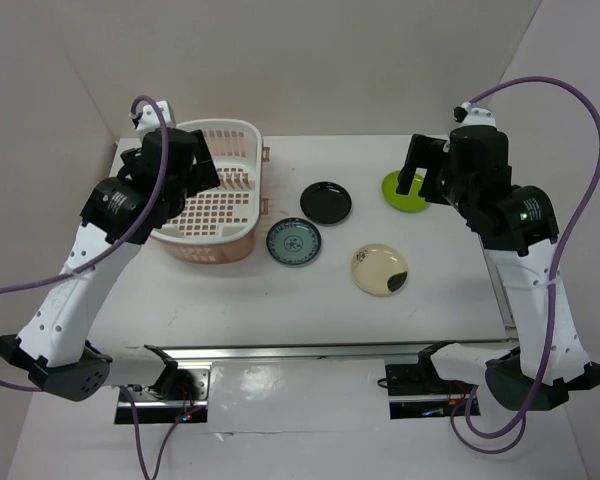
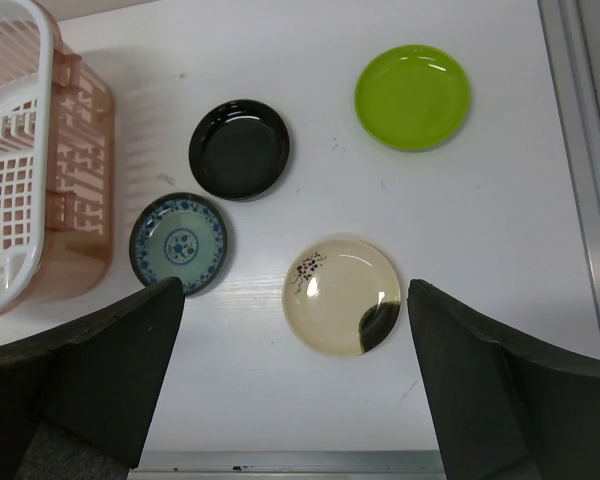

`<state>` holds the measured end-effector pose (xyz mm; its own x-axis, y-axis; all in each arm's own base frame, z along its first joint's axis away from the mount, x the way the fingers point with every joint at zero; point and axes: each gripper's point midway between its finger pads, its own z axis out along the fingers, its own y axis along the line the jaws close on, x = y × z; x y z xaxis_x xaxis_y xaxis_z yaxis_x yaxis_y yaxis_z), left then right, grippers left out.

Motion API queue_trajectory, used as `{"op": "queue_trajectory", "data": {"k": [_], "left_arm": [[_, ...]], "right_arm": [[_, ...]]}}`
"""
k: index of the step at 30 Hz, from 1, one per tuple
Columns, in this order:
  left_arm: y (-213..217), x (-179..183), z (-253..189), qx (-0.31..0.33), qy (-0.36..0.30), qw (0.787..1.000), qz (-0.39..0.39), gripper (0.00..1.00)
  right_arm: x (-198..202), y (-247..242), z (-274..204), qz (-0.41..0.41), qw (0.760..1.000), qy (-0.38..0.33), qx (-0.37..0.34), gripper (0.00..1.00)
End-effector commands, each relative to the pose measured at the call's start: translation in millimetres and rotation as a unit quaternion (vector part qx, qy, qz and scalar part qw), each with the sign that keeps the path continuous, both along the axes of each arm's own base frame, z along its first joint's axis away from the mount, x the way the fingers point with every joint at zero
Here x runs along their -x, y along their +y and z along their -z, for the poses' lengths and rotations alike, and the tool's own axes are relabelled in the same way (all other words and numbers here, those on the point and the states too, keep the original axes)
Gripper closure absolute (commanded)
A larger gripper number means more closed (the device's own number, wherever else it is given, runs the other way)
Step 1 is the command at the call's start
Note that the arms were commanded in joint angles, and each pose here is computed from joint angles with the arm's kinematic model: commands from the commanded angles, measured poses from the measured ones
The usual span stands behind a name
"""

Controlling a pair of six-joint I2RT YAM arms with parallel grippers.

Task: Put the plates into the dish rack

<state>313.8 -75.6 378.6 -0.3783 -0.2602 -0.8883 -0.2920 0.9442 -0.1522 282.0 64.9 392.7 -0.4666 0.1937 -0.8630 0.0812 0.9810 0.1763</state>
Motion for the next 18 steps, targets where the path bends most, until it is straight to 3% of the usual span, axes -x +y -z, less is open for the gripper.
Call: {"op": "queue_trajectory", "data": {"k": [1,10,18], "left_arm": [[1,-5,-14,-0.008,-0.022,1.0,-0.001,0.0],[3,-7,-16,-0.017,-0.023,1.0,-0.007,0.0],[-18,-17,-19,-0.007,-0.027,0.999,0.045,0.0]], "right_arm": [[7,-7,-12,0.011,1.0,-0.016,-0.005,0.0],[5,-6,-9,0.011,1.0,-0.021,-0.007,0.0],[-30,-2,53,0.069,0.997,0.003,-0.043,0.0]]}}
